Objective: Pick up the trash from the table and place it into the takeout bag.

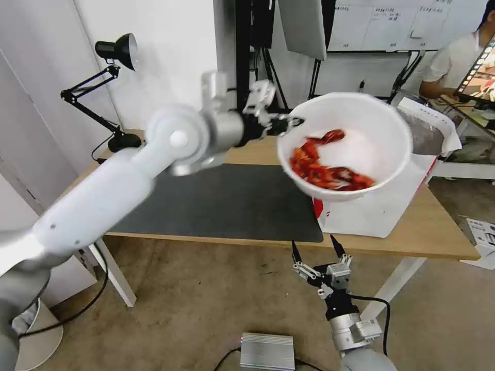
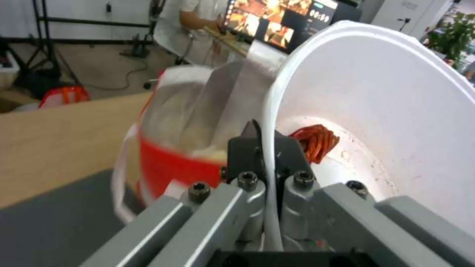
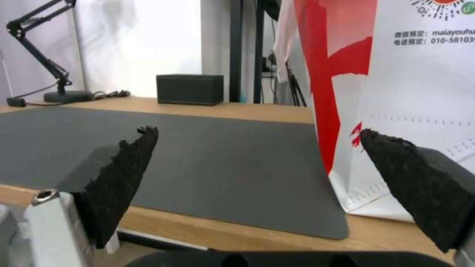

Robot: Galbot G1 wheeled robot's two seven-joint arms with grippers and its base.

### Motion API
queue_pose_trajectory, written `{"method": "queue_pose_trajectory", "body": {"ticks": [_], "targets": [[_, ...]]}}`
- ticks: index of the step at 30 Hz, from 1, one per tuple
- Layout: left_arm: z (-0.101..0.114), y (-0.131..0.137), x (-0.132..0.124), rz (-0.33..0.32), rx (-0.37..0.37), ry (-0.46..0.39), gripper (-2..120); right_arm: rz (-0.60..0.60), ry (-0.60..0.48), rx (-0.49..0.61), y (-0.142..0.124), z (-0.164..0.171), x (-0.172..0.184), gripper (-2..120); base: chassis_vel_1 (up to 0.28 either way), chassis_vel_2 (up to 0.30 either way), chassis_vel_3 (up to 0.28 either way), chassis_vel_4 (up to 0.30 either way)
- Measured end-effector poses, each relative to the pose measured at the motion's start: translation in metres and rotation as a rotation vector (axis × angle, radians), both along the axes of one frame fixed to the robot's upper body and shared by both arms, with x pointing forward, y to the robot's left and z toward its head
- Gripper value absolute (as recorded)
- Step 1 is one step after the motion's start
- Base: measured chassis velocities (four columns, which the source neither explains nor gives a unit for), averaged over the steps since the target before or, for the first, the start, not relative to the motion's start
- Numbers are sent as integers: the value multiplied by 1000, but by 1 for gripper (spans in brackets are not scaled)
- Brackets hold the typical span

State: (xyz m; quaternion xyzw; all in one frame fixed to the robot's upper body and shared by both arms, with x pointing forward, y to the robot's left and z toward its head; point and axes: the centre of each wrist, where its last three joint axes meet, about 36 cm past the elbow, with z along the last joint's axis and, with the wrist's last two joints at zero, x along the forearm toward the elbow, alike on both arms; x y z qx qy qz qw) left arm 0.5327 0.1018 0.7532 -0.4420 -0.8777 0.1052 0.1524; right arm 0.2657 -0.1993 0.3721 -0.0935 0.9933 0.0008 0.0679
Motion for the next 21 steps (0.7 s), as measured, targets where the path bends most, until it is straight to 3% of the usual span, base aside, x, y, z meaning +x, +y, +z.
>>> {"method": "queue_pose_trajectory", "body": {"ticks": [5, 21], "targets": [[14, -36, 14, 3, 5, 20, 0, 0, 0, 0, 0, 0, 0, 100, 0, 0, 0, 0], [27, -106, 42, 32, -22, 73, 0, 0, 0, 0, 0, 0, 0, 100, 0, 0, 0, 0]]}}
